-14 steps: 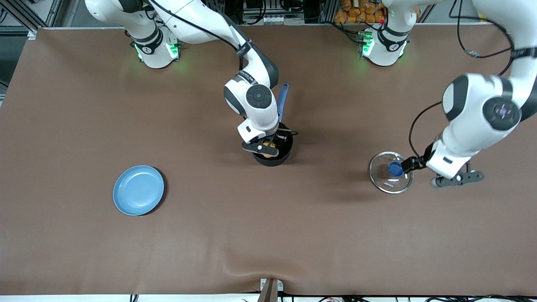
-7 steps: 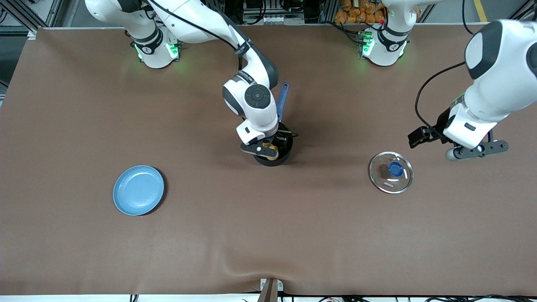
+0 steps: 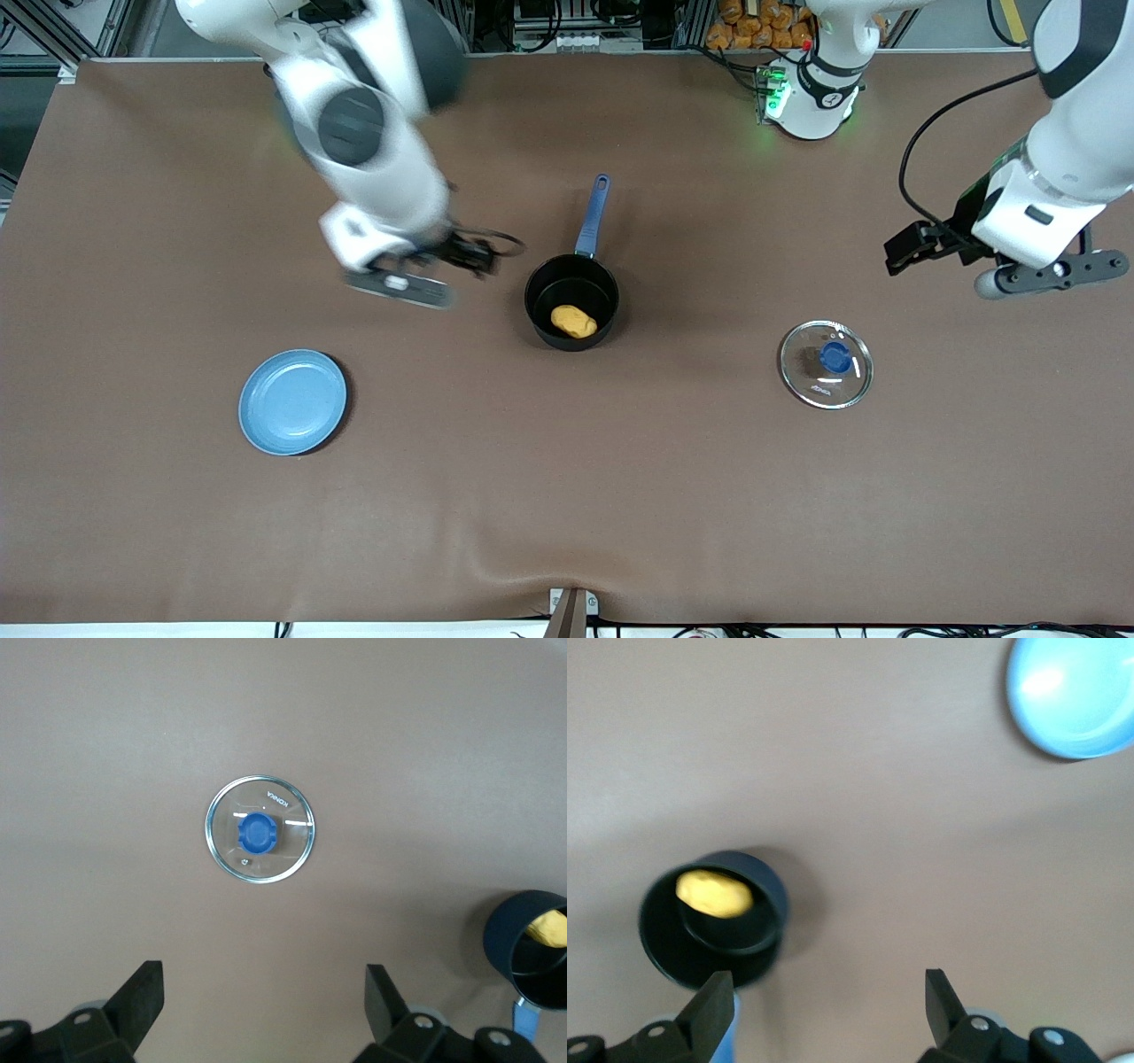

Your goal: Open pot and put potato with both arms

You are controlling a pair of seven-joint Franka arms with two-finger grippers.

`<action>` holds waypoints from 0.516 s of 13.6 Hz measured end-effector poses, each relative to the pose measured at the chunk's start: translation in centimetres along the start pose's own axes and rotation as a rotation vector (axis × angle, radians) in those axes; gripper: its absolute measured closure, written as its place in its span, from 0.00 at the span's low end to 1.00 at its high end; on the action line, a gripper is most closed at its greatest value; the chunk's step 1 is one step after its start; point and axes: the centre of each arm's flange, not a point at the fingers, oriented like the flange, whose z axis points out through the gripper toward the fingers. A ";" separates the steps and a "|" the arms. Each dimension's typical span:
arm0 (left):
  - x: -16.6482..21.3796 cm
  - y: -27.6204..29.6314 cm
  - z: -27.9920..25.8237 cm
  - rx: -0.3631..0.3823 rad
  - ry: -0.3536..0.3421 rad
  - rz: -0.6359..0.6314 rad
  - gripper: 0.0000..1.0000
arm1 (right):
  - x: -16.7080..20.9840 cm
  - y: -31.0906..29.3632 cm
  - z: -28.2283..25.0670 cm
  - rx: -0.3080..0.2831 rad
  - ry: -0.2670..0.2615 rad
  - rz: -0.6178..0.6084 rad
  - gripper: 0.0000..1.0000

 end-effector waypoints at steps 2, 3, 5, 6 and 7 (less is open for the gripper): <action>-0.6 0.5 -1.1 0.005 -0.012 0.011 0.00 | 0.9 6.5 -4.7 0.005 -0.018 -0.005 0.03; -0.9 0.8 -1.6 0.005 -0.008 0.017 0.00 | 1.4 9.9 -6.5 0.009 -0.026 -0.020 0.00; -1.8 1.0 -2.5 0.011 -0.008 0.023 0.00 | 2.5 16.3 -9.1 0.019 -0.036 -0.055 0.00; -2.2 1.0 -2.8 0.015 -0.012 0.024 0.00 | 2.9 19.1 -10.0 0.014 -0.035 -0.072 0.00; -2.6 1.0 -3.2 0.016 -0.016 0.025 0.00 | 3.1 21.4 -10.9 -0.006 -0.022 -0.105 0.00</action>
